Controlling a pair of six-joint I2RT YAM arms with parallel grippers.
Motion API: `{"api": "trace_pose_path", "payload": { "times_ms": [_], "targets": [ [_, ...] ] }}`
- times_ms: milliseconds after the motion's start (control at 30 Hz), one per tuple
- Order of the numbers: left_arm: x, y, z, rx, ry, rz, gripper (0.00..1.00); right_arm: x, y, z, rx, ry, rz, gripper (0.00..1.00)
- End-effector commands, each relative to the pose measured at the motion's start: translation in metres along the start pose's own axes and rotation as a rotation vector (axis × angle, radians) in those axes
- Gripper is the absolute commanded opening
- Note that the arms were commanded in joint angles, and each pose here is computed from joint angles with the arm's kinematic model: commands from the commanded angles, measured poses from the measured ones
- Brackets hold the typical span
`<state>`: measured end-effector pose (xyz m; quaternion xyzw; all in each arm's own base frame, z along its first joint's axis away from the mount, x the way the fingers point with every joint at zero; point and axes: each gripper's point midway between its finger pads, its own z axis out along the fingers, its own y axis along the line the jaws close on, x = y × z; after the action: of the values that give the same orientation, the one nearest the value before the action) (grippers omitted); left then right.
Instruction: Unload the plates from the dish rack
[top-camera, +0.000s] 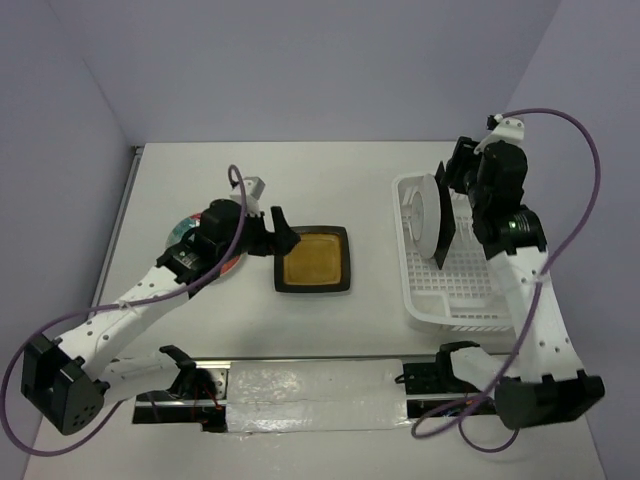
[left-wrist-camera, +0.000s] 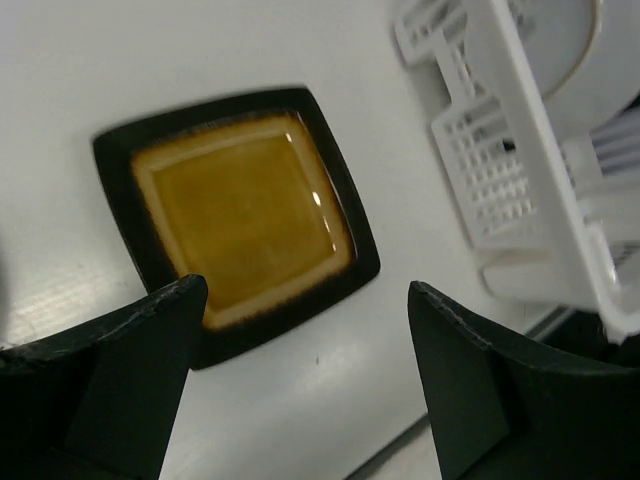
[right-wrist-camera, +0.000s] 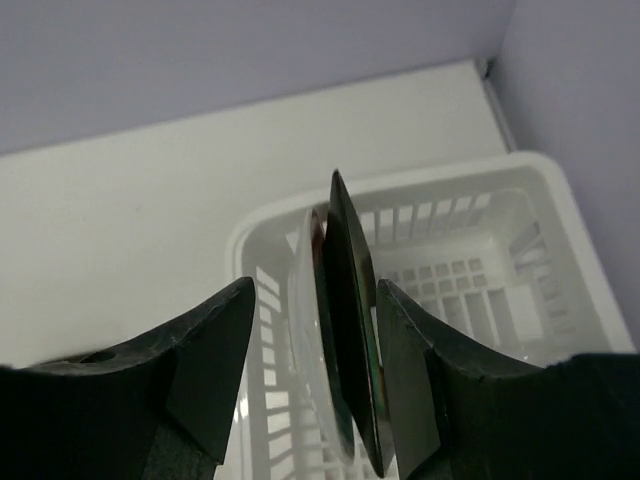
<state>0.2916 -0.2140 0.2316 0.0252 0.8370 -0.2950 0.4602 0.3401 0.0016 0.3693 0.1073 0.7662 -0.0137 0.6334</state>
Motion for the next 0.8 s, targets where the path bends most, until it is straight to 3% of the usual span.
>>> {"api": "trace_pose_path", "payload": {
  "times_ms": [0,233,767],
  "targets": [
    [0.014,-0.028,-0.005,0.135,0.007,0.093,0.94,0.024,0.022,0.01,-0.201,0.152,0.051,0.59],
    [0.04,-0.045,-0.01,0.259,-0.013,0.096,0.94,0.056,0.003,0.035,-0.264,0.219,0.104,0.5],
    [0.053,-0.029,-0.007,0.197,-0.034,0.121,0.94,0.097,-0.03,0.059,-0.2,0.309,0.119,0.45]
  ]
}}
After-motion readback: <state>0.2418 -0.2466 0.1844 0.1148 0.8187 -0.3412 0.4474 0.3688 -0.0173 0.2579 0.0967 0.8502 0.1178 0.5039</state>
